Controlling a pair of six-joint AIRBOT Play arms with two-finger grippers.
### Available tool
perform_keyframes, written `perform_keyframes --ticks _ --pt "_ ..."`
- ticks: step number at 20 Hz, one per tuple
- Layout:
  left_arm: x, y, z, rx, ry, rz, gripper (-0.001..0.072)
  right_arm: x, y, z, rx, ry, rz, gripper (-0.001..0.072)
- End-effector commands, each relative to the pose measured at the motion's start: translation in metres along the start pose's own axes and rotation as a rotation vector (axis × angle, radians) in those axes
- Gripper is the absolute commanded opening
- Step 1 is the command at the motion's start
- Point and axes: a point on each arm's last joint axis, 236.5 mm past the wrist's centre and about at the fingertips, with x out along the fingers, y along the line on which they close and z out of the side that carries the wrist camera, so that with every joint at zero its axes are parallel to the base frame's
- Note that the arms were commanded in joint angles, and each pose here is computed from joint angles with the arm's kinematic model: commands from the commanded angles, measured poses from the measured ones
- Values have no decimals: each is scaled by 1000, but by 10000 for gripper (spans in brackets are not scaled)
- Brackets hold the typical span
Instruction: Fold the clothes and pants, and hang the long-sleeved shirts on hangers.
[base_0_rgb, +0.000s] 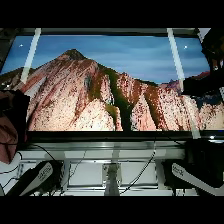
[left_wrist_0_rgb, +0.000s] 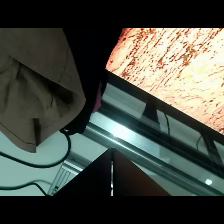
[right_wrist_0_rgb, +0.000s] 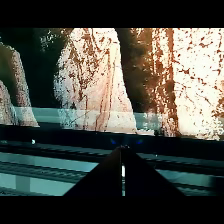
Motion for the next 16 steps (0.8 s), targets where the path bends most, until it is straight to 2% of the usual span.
perform_keyframes --ticks 1,3,6,9,10,11,12,13,16 --pt "2 4 10 7 -41 16 12 0 0 0 -1 -1 0 12" --pt "7 23 26 -4 -112 86 12 0 0 0 -1 -1 0 12" --pt "18 62 34 -107 -154 128 13 0 0 0 -1 -1 0 12" --pt "22 111 34 -368 -206 160 14 0 0 0 -1 -1 0 12" --pt "25 122 31 -406 -204 172 39 0 0 0 -1 -1 0 12" --pt "30 131 28 -431 -193 179 202 0 0 0 -1 -1 0 12" --pt "34 137 29 -448 -197 180 504 0 0 0 -1 -1 0 12" --pt "40 139 32 -466 -199 166 678 0 0 0 -1 -1 0 12" --pt "59 135 52 -484 -222 128 679 0 0 0 -1 -1 0 12"
